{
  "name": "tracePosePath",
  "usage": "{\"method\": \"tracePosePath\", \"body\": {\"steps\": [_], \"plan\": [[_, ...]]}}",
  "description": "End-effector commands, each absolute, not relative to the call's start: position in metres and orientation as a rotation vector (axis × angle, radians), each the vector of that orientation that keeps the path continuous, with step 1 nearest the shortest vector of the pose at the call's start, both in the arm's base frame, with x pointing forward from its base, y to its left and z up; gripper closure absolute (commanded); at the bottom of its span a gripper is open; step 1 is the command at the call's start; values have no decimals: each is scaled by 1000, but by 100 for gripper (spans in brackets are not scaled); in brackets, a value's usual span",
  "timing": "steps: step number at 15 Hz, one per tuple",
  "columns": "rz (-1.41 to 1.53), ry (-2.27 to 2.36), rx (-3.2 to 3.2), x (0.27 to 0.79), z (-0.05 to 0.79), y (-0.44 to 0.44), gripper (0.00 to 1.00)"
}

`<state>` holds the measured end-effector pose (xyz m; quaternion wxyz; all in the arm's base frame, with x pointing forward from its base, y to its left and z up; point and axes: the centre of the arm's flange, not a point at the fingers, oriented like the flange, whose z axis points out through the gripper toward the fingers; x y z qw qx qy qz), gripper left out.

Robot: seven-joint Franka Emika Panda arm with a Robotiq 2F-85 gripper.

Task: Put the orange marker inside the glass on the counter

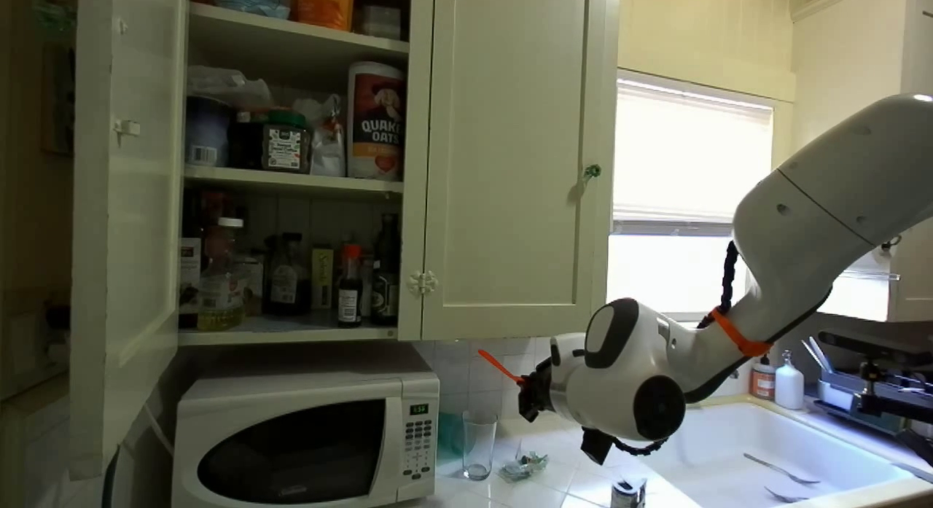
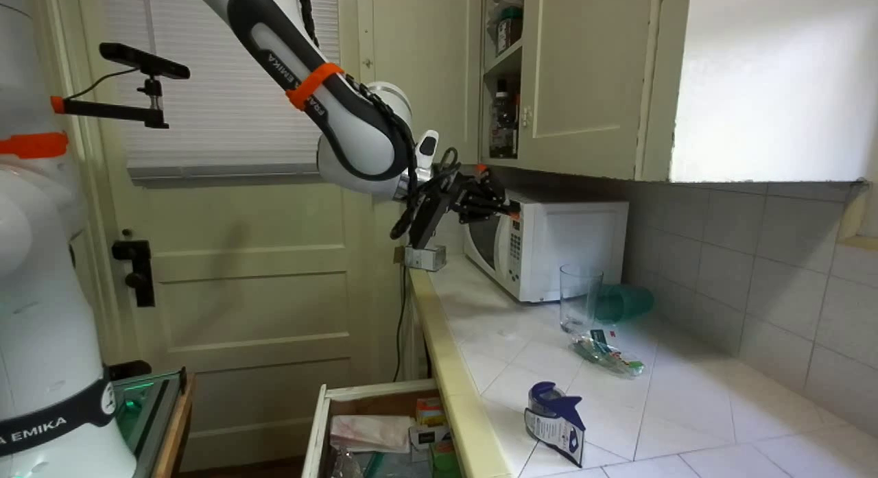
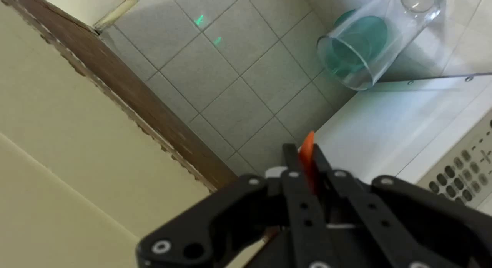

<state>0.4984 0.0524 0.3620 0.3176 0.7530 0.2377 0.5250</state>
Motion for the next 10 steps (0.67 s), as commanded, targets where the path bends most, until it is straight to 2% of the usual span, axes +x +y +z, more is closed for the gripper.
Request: {"method": "tracePosePath", "body": {"steps": [1, 5, 10], "plan": [[1530, 564, 2025, 539, 363, 40, 98], [1663, 454, 2152, 583, 370, 36, 98], [1600, 398, 2363, 595, 349, 38, 98]]}}
